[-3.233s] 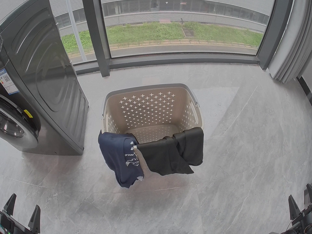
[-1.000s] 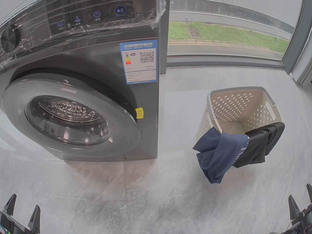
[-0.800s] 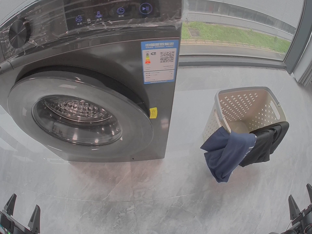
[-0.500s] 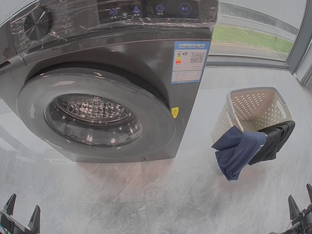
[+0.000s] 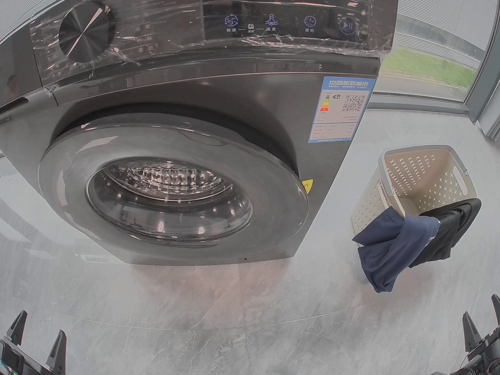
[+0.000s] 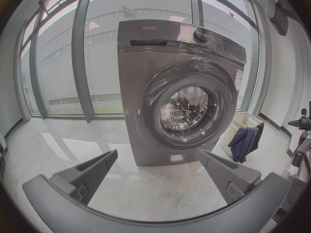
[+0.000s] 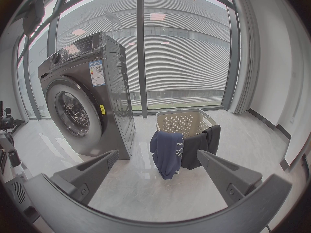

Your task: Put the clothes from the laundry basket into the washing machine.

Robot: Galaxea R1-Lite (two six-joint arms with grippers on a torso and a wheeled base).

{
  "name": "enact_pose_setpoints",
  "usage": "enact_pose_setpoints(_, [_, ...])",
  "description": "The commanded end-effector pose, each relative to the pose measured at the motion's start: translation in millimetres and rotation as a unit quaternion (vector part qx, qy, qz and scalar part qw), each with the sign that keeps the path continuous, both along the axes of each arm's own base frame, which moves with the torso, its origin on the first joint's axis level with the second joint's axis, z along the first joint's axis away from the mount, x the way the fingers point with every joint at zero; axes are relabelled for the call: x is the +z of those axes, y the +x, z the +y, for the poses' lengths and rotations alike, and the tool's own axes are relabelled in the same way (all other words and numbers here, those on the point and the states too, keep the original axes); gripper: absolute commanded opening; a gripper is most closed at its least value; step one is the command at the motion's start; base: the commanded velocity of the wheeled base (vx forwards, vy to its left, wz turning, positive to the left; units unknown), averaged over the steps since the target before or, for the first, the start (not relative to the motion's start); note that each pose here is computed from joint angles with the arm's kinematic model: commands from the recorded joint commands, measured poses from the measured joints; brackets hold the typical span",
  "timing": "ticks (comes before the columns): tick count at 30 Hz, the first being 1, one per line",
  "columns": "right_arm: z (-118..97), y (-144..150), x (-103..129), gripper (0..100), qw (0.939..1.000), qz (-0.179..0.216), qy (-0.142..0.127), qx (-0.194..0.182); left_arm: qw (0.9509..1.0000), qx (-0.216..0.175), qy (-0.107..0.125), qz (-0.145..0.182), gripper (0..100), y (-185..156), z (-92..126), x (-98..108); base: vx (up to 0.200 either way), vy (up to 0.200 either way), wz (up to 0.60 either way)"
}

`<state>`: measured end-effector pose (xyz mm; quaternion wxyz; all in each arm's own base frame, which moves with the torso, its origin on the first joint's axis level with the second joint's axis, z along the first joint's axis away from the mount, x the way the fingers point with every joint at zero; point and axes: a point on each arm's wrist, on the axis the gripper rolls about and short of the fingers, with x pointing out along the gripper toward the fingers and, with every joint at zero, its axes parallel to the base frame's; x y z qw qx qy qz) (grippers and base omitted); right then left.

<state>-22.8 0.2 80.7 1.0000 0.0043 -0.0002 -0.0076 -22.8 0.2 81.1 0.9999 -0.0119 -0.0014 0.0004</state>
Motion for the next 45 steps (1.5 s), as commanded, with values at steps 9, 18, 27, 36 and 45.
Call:
enact_pose_setpoints(9, [-0.1,0.0,-5.2,100,1.0000,0.000,0.001,0.002,1.0000,0.000,-0.003,0.001,100,0.1,0.0,-4.8,0.000,0.000,0.27])
enact_pose_setpoints(18, [-0.1,0.0,-5.2,100,1.0000,0.000,0.001,0.002,1.0000,0.000,-0.003,0.001,100,0.1,0.0,-4.8,0.000,0.067,0.00])
enact_pose_setpoints(27, [-0.1,0.0,-5.2,100,1.0000,0.000,0.001,0.002,1.0000,0.000,-0.003,0.001,100,0.1,0.0,-4.8,0.000,0.178,0.00])
enact_pose_setpoints(36, [-0.1,0.0,-5.2,100,1.0000,0.000,0.001,0.002,1.0000,0.002,-0.007,0.001,100,0.1,0.1,-4.8,0.000,0.000,0.00])
enact_pose_setpoints(45, [-0.1,0.0,-5.2,100,1.0000,0.000,0.001,0.002,1.0000,0.002,-0.006,0.001,100,0.1,0.1,-4.8,0.000,0.000,0.00])
